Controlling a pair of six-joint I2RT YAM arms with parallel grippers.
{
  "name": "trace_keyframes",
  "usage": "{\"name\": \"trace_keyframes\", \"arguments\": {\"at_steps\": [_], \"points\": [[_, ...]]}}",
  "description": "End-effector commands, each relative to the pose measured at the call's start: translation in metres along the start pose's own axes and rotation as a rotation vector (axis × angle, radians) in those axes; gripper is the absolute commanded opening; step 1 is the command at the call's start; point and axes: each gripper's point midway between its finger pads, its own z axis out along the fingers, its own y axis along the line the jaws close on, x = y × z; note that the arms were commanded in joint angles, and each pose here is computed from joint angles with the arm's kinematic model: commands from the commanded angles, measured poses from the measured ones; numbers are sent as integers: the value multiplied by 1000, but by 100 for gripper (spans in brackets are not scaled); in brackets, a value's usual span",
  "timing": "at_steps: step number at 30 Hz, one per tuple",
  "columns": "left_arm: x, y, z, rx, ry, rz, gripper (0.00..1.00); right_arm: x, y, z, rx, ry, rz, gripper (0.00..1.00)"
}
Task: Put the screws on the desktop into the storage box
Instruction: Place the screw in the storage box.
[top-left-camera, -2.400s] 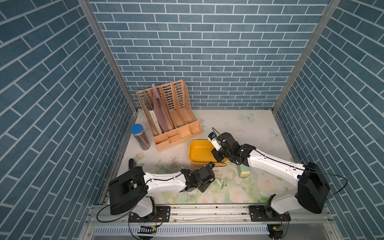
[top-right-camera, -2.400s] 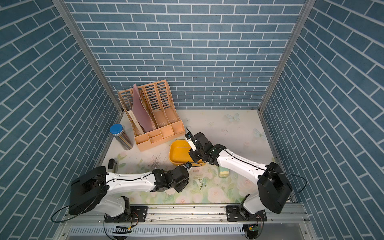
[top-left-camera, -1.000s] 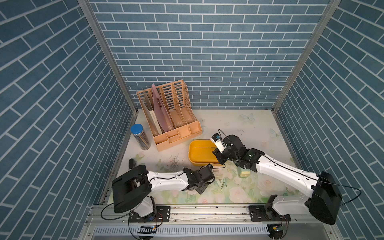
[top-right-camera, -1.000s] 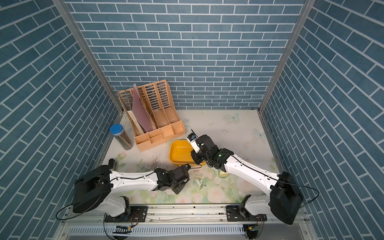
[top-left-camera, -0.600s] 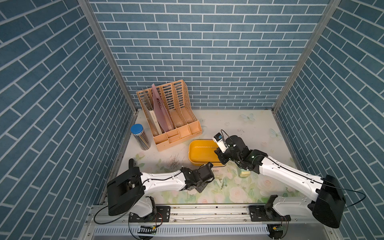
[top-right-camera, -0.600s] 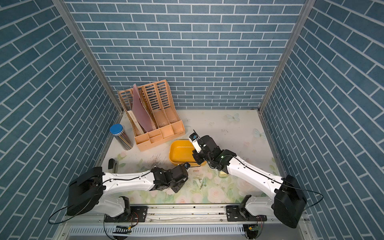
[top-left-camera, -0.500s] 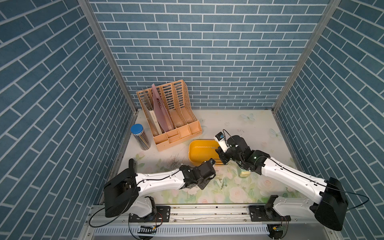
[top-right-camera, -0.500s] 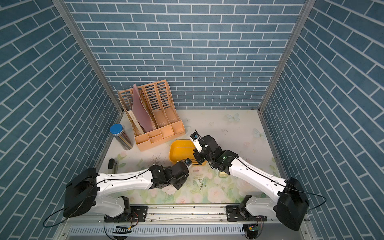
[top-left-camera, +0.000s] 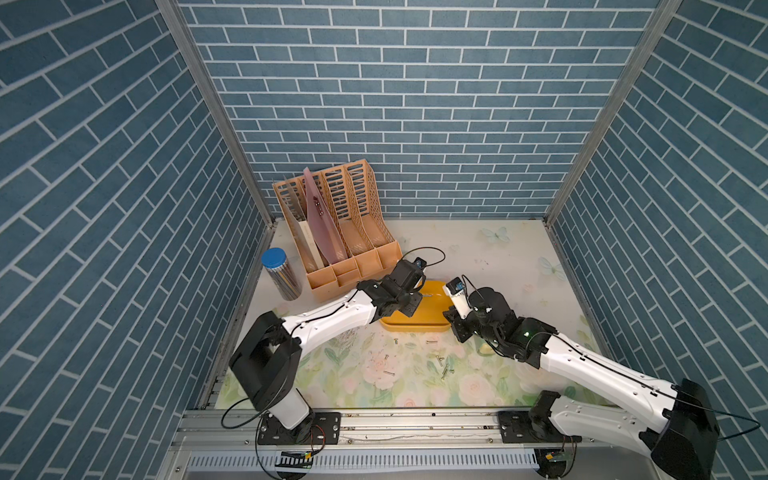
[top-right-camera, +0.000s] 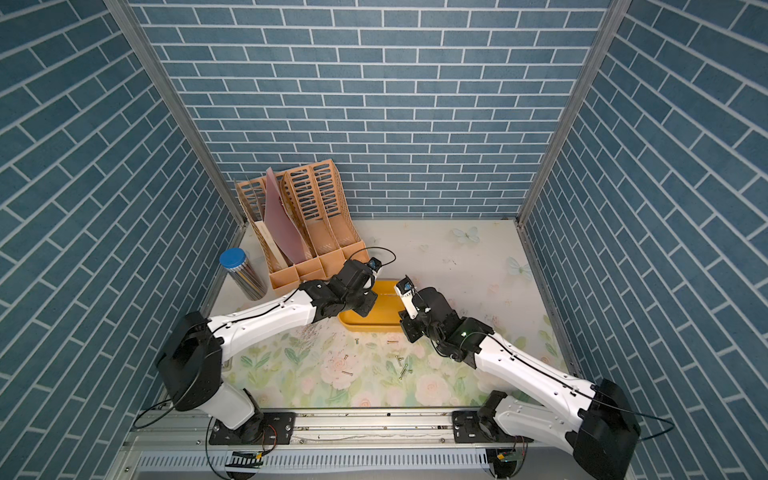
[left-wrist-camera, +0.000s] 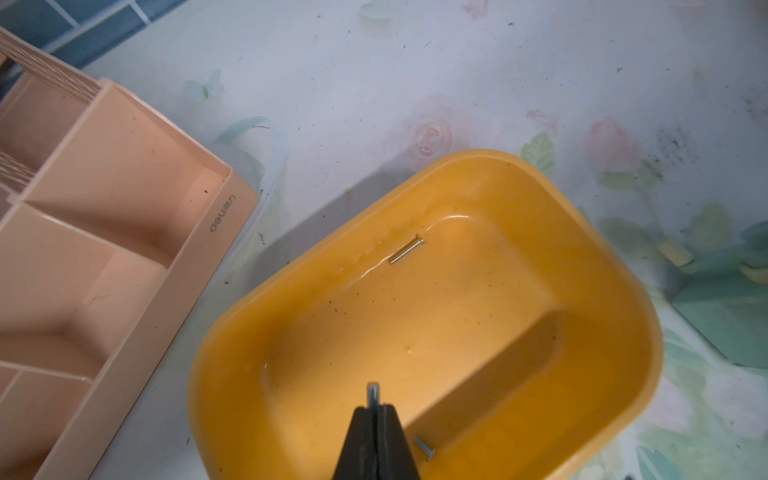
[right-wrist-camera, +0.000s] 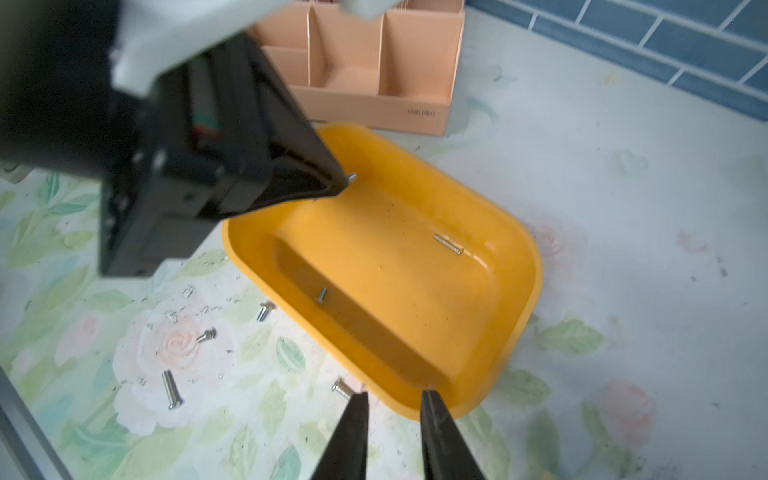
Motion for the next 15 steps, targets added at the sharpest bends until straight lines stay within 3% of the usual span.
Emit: {"name": "trace_keyframes", "arguments": {"at_steps": [1,8,10,15], "points": [[-1,-10,17,35,20,43,0,18,17,0,-91,65,50,26],[13,-4,45,20,58,41,0,59,52,12,-175,229,5,26],[16,-1,48,10,65,47,9,70,55,14,-164,266,-3,27],[24,2,53,21,73,46,18,98,53,21,-148,309,16,26]]}}
